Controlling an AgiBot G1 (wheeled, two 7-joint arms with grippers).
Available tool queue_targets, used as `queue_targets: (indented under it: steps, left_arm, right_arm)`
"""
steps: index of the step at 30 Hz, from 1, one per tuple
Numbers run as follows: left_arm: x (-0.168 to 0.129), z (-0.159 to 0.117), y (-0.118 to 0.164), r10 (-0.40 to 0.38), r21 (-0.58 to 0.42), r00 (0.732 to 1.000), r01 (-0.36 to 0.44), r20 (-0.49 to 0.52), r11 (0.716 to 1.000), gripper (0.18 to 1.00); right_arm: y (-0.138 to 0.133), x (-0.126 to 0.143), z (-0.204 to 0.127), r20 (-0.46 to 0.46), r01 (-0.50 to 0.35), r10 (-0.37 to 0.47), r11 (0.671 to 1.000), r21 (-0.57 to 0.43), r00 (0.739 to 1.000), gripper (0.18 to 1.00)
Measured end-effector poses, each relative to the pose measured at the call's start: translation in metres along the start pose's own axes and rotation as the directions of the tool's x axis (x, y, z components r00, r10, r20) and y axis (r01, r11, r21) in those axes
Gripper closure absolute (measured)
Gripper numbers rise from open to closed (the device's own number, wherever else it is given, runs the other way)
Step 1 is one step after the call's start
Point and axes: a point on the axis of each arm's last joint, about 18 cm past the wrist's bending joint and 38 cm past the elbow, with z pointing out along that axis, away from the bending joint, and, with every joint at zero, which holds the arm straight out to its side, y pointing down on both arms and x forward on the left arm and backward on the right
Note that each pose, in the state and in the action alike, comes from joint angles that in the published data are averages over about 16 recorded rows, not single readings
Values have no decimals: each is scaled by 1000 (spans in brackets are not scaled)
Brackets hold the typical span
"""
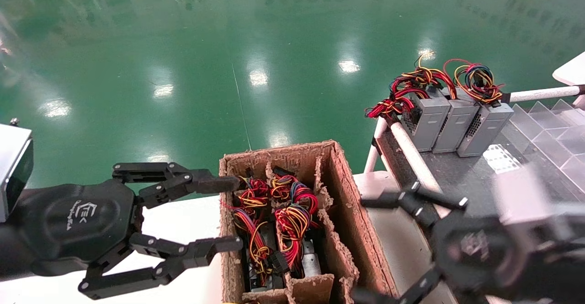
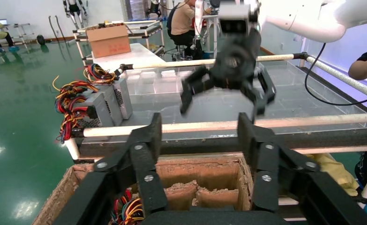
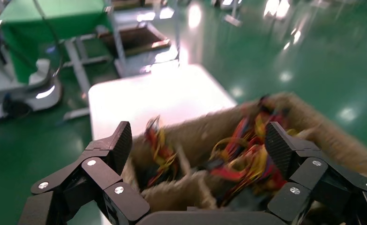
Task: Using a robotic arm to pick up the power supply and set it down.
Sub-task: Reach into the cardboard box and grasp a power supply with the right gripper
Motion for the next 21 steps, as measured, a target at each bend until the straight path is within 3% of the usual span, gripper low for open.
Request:
queue_targets:
  steps: [13,21]
  left_arm:
    - [0,0,0,0,0,1000,0,0,1000,384]
    - [0,0,0,0,0,1000,0,0,1000,268]
  right_arm:
    - [44,-11,69,101,-27,35,996,-83,994,178]
    - [62,-10,109,94,-6,15,996,-93,995,192]
